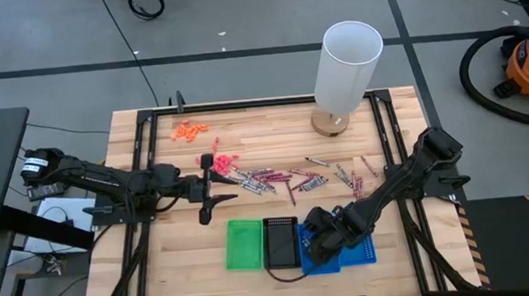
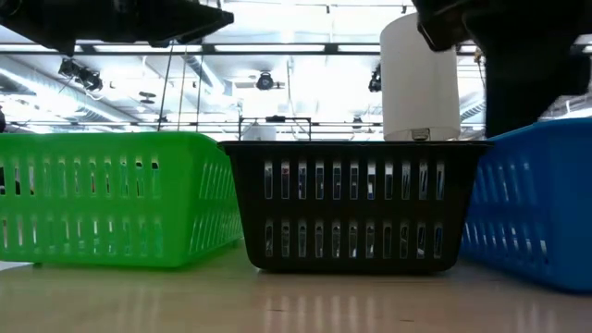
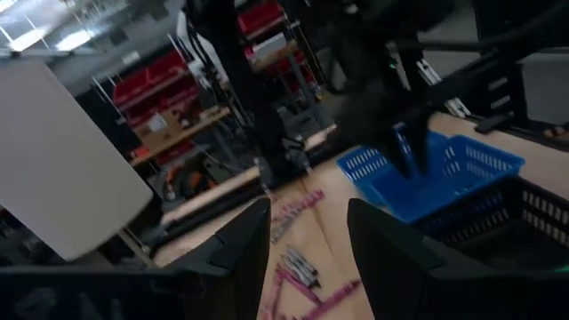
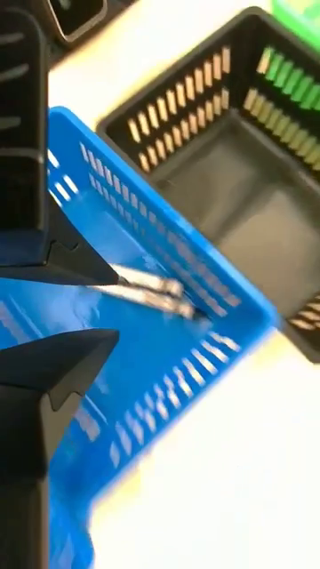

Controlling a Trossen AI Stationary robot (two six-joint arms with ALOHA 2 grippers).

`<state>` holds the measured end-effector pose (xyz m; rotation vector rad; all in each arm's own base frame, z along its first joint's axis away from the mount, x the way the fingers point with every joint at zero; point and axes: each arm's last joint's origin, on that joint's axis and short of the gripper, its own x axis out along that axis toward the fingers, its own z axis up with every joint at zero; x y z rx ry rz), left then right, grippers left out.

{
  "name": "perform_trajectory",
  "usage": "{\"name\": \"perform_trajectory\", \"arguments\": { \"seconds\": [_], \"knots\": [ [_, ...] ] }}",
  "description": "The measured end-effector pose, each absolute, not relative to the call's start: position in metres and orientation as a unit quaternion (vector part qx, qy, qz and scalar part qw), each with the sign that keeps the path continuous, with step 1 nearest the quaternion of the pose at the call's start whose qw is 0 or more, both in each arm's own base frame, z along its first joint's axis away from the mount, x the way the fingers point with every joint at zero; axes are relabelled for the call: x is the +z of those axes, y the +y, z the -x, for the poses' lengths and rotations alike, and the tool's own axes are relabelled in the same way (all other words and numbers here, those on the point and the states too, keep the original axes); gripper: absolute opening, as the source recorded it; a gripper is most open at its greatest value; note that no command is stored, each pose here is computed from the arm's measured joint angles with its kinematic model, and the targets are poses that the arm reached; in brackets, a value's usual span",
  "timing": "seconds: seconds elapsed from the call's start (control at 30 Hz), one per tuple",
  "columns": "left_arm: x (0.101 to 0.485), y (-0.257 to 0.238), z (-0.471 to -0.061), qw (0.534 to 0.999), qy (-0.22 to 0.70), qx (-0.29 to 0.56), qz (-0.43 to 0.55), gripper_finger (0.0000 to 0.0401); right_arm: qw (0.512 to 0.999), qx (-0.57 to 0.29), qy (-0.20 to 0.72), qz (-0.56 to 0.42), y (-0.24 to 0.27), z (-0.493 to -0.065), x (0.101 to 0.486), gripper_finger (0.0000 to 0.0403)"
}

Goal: Sort crayons
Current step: Put the black crayon into the left blue bin

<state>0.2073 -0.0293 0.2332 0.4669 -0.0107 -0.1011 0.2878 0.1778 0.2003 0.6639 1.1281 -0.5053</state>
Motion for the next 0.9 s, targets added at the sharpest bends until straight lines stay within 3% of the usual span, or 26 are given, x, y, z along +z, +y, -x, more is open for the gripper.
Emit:
{"name": "perform_trajectory", "arguments": {
  "seconds": [0.23, 0.9],
  "knots": [
    [0.223, -0.029, -0.207, 0.979, 0.049, -0.060, -0.190, 0.0162, 0.783, -0.245, 0.520, -0.237, 0.154, -0.289, 0.211, 0.0098],
    [0.193, -0.028, -0.198, 0.974, 0.218, -0.053, -0.039, 0.0162, 0.779, -0.202, 0.584, -0.110, 0.074, -0.313, 0.211, 0.0098]
  ]
}}
